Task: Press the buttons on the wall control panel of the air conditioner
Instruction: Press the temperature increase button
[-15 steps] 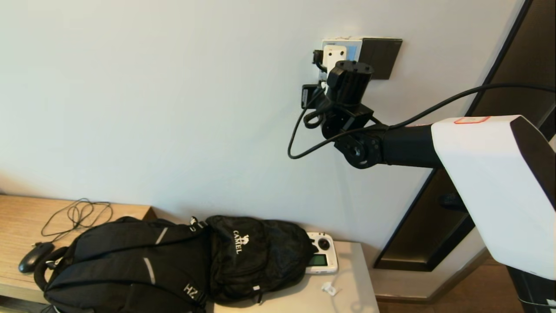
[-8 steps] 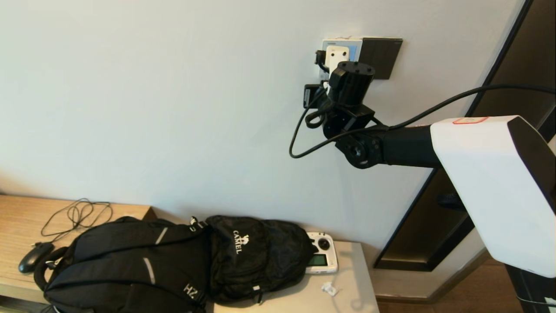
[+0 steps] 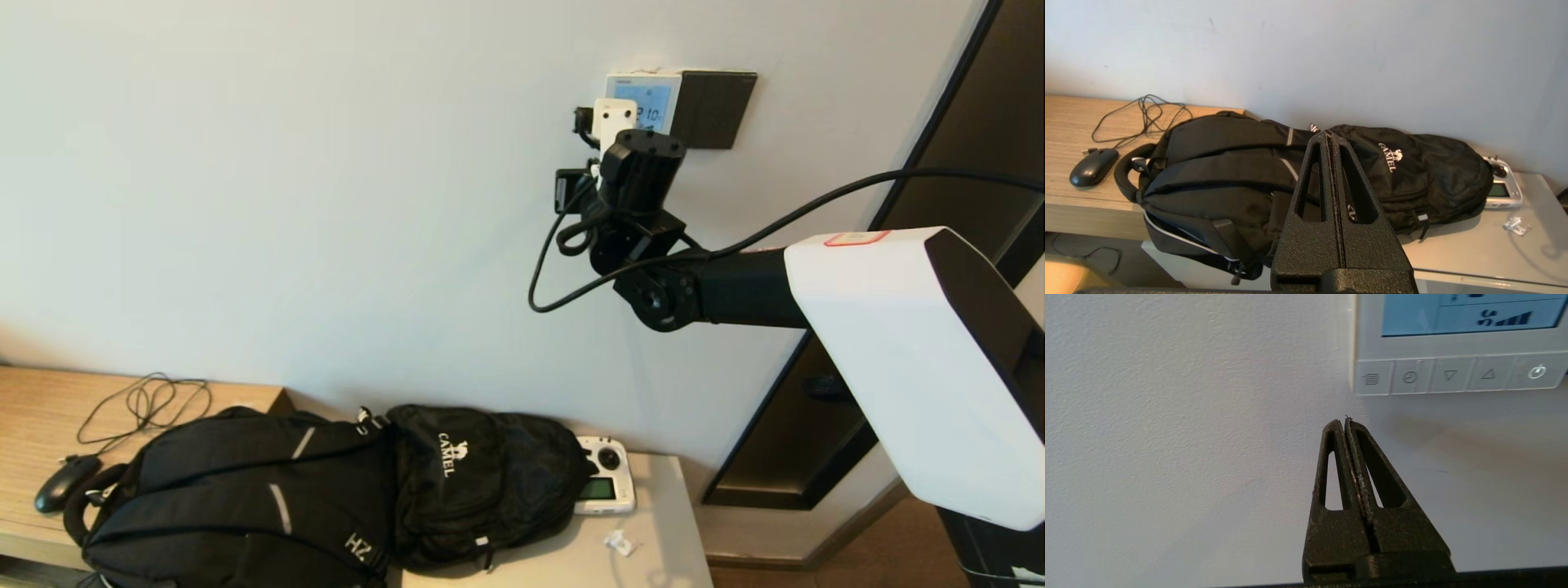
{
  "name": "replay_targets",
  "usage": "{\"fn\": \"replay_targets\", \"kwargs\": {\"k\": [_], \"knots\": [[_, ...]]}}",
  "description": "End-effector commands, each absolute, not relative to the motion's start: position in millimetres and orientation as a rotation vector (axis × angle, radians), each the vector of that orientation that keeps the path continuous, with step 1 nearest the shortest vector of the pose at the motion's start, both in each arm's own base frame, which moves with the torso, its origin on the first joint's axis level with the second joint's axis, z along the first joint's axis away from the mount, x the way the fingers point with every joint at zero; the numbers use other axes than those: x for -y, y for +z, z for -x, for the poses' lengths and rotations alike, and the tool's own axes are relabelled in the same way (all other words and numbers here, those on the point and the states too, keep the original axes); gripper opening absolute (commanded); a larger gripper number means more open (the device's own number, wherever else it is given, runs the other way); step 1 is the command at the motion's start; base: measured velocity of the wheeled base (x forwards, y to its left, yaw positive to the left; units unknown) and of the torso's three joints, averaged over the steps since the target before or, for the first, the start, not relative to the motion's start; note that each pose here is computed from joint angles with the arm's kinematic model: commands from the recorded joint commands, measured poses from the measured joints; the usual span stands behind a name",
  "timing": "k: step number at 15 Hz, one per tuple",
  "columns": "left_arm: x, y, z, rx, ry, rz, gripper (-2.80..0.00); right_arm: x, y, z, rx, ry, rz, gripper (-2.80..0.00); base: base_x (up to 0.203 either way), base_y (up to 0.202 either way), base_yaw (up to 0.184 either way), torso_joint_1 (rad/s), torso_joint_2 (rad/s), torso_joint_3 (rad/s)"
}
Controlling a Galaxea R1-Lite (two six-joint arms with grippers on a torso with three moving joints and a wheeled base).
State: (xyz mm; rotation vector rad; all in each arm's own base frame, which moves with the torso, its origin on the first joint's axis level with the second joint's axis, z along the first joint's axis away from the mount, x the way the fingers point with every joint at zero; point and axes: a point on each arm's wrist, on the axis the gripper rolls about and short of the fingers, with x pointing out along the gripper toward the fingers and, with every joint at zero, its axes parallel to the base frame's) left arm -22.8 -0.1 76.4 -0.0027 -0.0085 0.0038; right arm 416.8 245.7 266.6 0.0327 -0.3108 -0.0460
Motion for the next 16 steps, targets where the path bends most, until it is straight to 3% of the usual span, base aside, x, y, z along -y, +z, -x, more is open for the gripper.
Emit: {"fn": "replay_targets", "kwargs": {"k": [1,16], "knots": [[0.1,76.4,22.8,0.01,0.005,0.003,-2.8,-247.1,269.3,-414.8,0.329,-0.047,-0.044,-2.8,0.0,0.0,0.0,0.0,0.0,0.0],[0.1,76.4,22.9,0.011,0.005,0.003,-2.8,-240.1,276.6,-415.8,0.36,-0.055,-0.056,-2.8,0.0,0.0,0.0,0.0,0.0,0.0]]}}
